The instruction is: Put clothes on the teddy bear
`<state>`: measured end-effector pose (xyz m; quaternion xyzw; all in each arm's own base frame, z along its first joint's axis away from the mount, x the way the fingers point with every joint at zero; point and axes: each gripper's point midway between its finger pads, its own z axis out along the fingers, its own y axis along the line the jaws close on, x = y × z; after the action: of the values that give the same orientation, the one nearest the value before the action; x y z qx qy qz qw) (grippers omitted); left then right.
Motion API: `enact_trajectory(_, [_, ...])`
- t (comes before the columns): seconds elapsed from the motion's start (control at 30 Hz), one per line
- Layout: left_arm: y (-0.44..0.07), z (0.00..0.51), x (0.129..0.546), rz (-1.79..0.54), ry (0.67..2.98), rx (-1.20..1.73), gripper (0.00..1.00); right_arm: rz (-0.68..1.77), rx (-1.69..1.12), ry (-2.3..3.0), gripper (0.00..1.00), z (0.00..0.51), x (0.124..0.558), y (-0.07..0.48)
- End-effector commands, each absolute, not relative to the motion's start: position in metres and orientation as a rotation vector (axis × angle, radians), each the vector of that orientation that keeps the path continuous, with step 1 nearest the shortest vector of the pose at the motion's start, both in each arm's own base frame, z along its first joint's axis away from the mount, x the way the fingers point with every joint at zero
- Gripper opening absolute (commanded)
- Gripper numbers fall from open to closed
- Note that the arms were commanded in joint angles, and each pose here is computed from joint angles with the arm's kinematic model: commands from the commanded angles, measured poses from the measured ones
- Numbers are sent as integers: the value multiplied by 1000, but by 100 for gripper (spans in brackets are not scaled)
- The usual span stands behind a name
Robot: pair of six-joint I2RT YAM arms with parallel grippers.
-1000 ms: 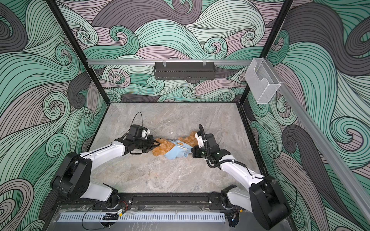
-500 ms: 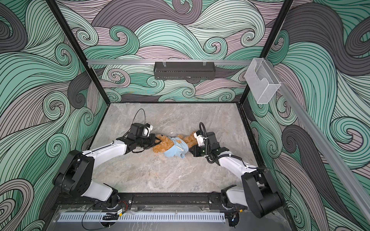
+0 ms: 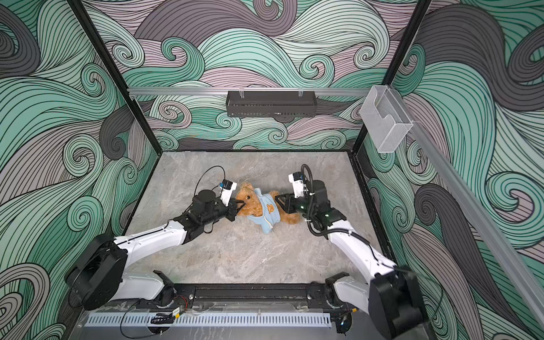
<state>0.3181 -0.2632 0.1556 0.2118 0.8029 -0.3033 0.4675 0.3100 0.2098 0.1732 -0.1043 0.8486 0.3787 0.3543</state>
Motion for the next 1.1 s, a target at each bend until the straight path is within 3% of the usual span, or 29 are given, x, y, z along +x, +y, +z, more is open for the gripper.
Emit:
enact_trajectory(0.0, [-269, 162, 328, -669, 1874, 582, 0, 1024, -226, 2232, 26, 147, 310, 226])
enact_trajectory(0.2, [-277, 127, 318, -713, 1969, 587, 6, 955, -183, 2365, 17, 75, 293, 231])
enact_trajectory(0.37, [-281, 122, 304, -860, 2070, 489, 39, 859, -137, 2423, 12, 39, 277, 218])
enact_trajectory(0.77, [-271, 142, 299, -1060, 2264, 92, 97, 704, -193, 2461, 7, 12, 260, 203])
enact_trajectory(1.0, [-270, 124, 322, -1102, 2461, -119, 99, 685, -212, 2469, 5, 7, 258, 202])
enact_trajectory(1.07, [-276, 118, 328, -1094, 2516, -133, 95, 674, -219, 2468, 4, 6, 258, 201])
